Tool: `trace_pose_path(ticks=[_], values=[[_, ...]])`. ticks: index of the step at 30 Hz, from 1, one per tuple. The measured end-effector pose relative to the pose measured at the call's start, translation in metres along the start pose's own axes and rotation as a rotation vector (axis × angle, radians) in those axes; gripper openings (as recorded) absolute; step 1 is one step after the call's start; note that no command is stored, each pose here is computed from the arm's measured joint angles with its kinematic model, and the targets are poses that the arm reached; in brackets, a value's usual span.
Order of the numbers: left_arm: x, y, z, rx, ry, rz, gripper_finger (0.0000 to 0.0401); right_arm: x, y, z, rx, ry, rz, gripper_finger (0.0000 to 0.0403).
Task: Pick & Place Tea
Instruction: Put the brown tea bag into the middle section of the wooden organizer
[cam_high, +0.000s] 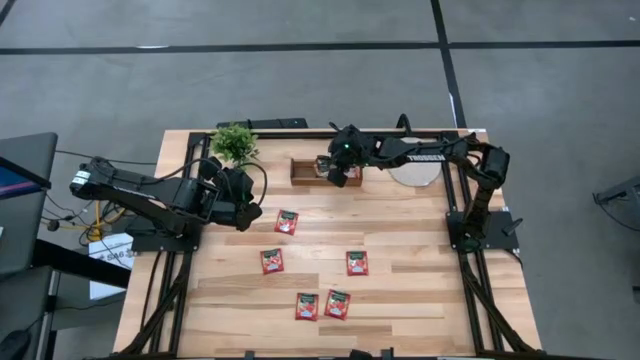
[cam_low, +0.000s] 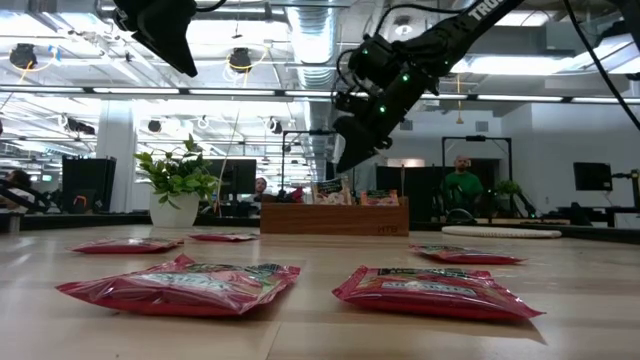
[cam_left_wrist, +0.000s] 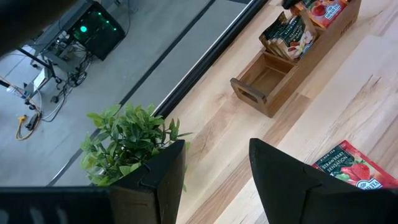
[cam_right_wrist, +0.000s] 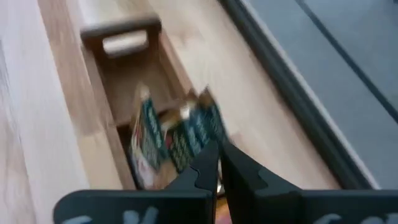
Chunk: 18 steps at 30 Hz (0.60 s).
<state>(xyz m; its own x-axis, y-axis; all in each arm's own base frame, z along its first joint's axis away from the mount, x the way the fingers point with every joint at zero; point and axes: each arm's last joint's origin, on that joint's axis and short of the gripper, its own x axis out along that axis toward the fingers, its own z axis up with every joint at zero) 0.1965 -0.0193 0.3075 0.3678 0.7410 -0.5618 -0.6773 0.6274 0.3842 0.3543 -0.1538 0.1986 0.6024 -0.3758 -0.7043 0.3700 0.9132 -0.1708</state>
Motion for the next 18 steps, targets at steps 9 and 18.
trace_pose_path(ticks=[9,18], values=[[0.0,0.0,0.0,-0.001,0.0,0.0,0.0172,-0.002,0.009,0.011,-0.039,-0.029,0.027,0.0012],[0.0,-0.001,0.001,-0.014,-0.007,-0.006,0.0172,0.0,0.012,-0.001,-0.013,0.03,0.035,0.0003]])
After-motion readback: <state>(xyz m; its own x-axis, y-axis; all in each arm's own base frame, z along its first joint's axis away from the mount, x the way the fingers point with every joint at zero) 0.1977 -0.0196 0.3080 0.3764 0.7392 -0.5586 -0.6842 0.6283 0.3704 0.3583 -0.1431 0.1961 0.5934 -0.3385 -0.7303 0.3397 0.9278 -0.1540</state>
